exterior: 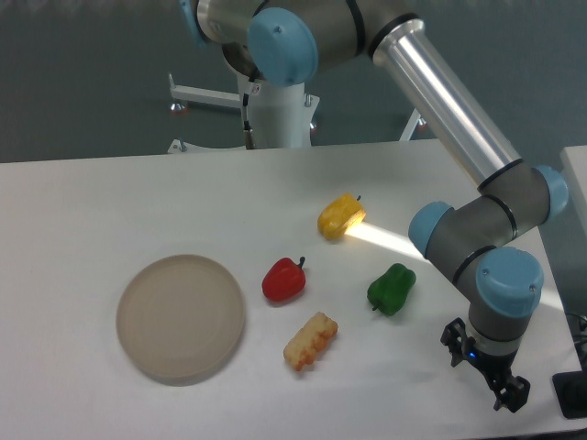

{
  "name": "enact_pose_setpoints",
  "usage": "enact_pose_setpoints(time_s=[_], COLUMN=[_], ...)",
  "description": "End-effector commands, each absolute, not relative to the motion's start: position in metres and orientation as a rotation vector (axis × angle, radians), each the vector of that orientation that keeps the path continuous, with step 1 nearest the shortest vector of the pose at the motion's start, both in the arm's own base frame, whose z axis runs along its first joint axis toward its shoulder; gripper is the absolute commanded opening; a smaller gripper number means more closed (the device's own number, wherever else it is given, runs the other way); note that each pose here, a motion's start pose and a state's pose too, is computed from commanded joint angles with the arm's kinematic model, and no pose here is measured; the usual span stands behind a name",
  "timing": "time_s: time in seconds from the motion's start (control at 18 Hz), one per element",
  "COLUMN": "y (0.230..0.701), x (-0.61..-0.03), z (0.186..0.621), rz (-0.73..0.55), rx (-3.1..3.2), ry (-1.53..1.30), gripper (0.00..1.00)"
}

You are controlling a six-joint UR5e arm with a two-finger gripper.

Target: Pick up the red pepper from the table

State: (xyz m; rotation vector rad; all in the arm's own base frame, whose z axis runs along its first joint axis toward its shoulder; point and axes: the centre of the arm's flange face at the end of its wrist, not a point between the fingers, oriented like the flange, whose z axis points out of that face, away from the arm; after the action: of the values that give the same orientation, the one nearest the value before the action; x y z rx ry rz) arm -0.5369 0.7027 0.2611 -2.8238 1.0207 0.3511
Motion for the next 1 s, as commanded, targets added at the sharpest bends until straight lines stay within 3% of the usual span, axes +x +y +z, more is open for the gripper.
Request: enact_pose_setpoints(time_s=[0.67, 1.0], y=[0.693, 0.64], x=[-0.495, -0.432], z=[0.299, 0.346], rz=[0.316, 0.222], rx=[-2.843, -2.87], ry=[0.976, 0.959], gripper=[1.0, 1.0])
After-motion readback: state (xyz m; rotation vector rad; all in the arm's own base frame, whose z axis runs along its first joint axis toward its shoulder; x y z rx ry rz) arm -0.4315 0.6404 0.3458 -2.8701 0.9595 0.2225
